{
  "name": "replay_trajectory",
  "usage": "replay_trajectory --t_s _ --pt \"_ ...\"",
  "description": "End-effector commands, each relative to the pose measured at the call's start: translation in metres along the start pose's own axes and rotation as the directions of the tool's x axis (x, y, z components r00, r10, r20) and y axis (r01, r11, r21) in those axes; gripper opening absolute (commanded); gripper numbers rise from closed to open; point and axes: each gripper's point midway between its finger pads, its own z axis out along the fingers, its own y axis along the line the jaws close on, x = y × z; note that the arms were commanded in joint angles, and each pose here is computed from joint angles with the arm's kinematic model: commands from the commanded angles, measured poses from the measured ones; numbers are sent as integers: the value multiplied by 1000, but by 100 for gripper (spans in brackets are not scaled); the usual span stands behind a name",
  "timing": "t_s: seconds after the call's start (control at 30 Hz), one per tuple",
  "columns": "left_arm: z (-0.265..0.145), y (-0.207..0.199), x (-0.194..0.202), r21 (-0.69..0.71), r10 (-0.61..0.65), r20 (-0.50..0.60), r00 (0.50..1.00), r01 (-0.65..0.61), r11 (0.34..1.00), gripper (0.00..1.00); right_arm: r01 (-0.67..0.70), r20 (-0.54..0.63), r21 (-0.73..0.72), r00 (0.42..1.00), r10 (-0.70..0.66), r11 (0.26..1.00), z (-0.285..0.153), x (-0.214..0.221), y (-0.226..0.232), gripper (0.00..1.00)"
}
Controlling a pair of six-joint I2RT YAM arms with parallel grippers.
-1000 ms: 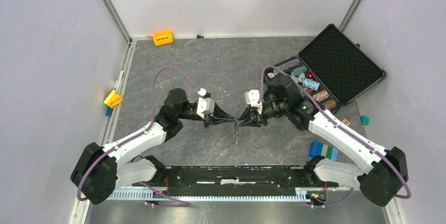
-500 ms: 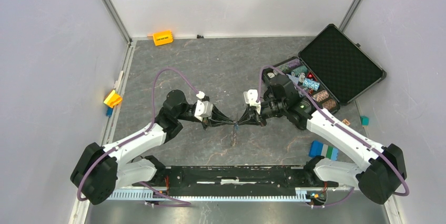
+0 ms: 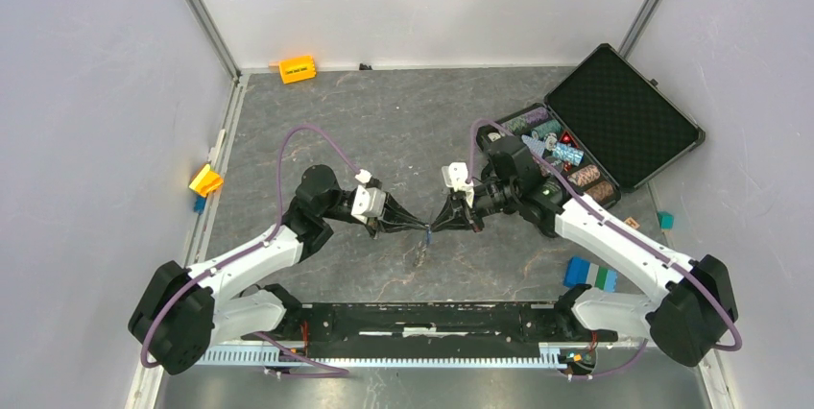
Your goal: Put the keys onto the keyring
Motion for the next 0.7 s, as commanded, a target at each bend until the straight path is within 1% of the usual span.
replay_trajectory --t_s 0.0,0.1,0.23,0.3,0.4,0.43,0.5,0.67 --pt "1 -8 -16 49 55 42 998 -57 997 2 32 32 -12 999 -32 999 4 -14 -4 0" --pt "1 -8 -15 50 54 42 998 -56 997 2 33 29 -19 999 -33 999 5 -16 -4 0" --pt "0 -9 -15 47 54 41 998 -56 997 2 48 18 -11 999 -47 999 4 -15 -3 9" --pt "0 -9 -15 45 50 40 998 -52 998 2 67 11 9 998 -67 998 1 -16 -5 18" --pt "0 -7 -15 32 35 39 999 -36 999 2 106 3 36 994 -107 994 -5 -20 -5 29" --pt "0 -6 -16 26 30 40 999 -31 999 2 125 1 45 992 -125 991 -7 -21 -5 35" --pt "0 -4 -18 14 13 46 999 -14 1000 2 165 1 69 986 -166 984 -13 -27 -4 42" --pt "2 2 -24 -22 -31 80 996 32 999 2 206 18 91 978 -209 974 -19 -39 -2 44"
